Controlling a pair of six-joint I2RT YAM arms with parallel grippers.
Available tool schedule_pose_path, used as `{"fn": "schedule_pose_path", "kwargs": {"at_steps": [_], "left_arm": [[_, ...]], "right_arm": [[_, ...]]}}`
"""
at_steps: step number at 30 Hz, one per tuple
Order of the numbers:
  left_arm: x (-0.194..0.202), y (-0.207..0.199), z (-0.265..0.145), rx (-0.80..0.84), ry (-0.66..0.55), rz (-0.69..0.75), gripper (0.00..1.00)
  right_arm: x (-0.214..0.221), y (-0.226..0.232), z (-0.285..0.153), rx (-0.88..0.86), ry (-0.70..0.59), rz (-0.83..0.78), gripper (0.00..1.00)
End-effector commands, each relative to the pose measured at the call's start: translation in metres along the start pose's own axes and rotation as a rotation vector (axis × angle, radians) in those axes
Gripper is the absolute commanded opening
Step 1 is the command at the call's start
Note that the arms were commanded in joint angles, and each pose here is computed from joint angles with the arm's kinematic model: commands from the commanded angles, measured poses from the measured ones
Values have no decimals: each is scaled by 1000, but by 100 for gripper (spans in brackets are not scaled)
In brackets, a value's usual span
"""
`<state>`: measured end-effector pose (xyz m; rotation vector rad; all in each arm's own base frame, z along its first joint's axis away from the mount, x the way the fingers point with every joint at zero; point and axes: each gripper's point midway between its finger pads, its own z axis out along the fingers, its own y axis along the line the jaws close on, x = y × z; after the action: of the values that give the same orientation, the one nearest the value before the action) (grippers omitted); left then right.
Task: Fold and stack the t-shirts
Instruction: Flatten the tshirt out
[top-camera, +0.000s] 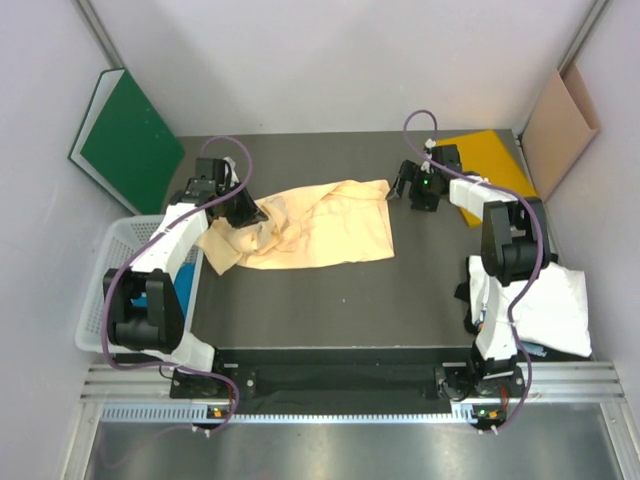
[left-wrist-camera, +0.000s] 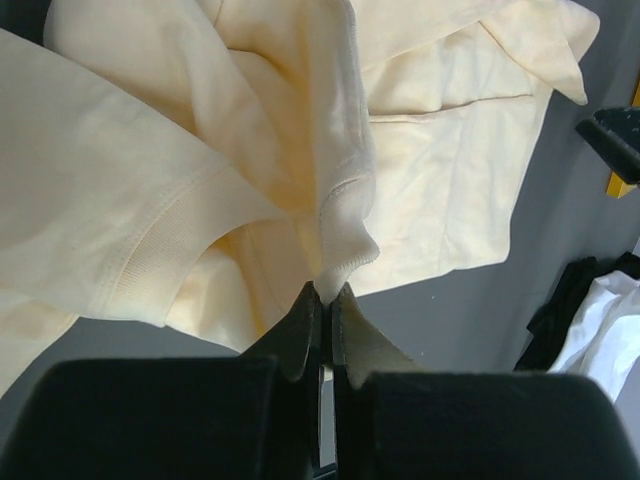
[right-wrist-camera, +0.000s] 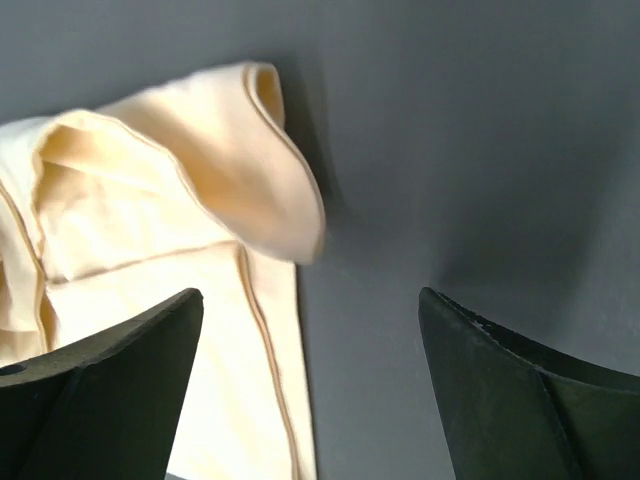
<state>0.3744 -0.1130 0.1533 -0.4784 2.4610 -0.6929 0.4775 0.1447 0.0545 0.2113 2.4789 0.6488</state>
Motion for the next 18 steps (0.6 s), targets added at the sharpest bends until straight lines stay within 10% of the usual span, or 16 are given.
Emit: {"fn": "schedule_pose_path", "kwargs": {"at_steps": [1, 18], "left_arm": [[-1, -4, -3, 18, 2, 15, 0], [-2, -4, 3, 24, 23, 28, 0]], "right_arm": [[-29, 29, 9, -102, -61, 17, 88], [11, 34, 36, -206, 134, 414, 32]]}}
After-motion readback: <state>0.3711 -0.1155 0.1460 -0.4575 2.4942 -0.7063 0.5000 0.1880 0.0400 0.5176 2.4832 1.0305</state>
